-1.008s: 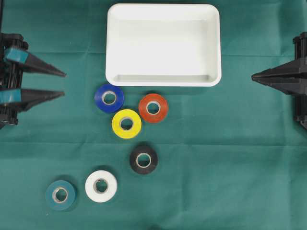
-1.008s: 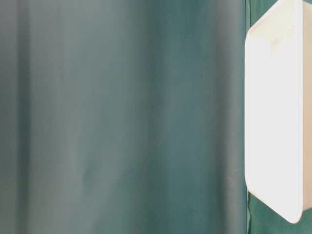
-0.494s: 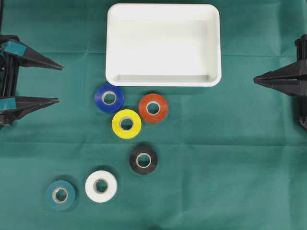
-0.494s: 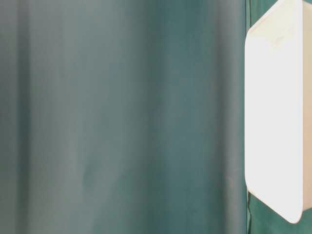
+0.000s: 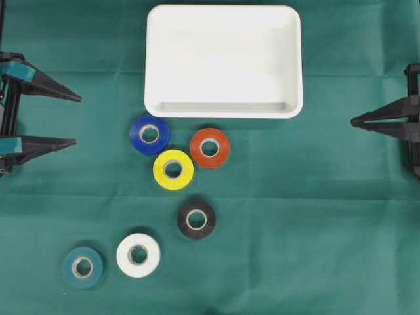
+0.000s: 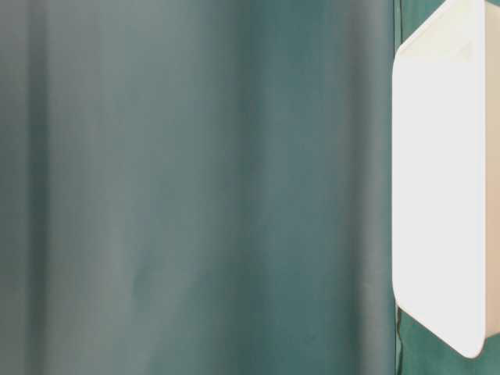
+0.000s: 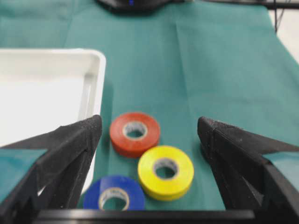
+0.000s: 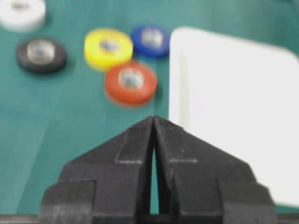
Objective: Put the tape into the white case with the left arm.
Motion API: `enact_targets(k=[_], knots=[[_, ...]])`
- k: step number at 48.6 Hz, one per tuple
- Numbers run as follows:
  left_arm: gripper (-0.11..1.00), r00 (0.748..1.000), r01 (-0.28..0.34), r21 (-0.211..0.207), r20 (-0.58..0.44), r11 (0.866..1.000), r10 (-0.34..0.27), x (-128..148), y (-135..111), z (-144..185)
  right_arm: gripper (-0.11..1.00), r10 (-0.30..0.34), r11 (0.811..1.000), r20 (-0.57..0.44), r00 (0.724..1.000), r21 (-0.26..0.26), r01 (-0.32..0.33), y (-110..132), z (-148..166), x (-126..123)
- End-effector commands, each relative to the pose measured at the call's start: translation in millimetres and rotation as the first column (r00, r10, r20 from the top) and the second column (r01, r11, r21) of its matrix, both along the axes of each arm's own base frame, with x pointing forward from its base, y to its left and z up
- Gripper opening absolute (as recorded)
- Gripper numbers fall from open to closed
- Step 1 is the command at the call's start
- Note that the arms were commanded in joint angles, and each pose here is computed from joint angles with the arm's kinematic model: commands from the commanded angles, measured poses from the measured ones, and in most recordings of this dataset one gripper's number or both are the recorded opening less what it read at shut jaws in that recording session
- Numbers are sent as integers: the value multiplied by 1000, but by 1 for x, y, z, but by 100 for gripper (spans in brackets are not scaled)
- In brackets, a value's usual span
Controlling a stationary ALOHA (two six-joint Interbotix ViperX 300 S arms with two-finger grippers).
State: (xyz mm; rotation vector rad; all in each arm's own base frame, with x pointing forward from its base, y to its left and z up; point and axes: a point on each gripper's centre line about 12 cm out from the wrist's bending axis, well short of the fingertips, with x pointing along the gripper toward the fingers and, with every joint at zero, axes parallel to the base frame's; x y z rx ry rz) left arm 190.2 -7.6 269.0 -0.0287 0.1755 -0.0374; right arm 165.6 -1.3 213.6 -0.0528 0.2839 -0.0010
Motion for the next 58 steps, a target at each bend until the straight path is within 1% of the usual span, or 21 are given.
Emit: enact_targets(k=[1,9,15,20,28,33,43,47,58], knots=[[99,1000,3,-3,6,1000,-3,3,-1,6,-9,-2,1000,-35,999,-5,2,0,-3,0],[99,1000,-2,-2,-28,1000,2,10,0,1,-9,-4,1000,-122,992,-20,1,-1,-20,-6],[99,996,-14,0,-84,1000,14,19,2,-7,-9,-5,999,-157,988,-33,0,-2,-25,-8],[99,993,-12,1,-115,1000,12,24,2,-11,-9,-6,1000,-160,987,-31,1,-2,-26,-8],[98,986,-21,-20,-167,1000,18,28,2,-20,-9,-6,1000,-162,987,-28,1,-2,-28,-8],[98,980,-27,-28,-199,999,21,31,2,-25,-9,-9,1000,-154,988,-11,8,-1,-30,-8],[98,969,-30,-27,-247,999,22,35,2,-33,-9,-17,1000,-145,989,20,20,-1,-32,-9],[98,964,-35,-26,-264,999,27,37,3,-36,-9,-17,1000,-146,989,20,20,-1,-33,-9],[98,939,-40,-21,-342,999,30,45,4,-47,-9,-17,1000,-148,989,22,21,-1,-33,-9]])
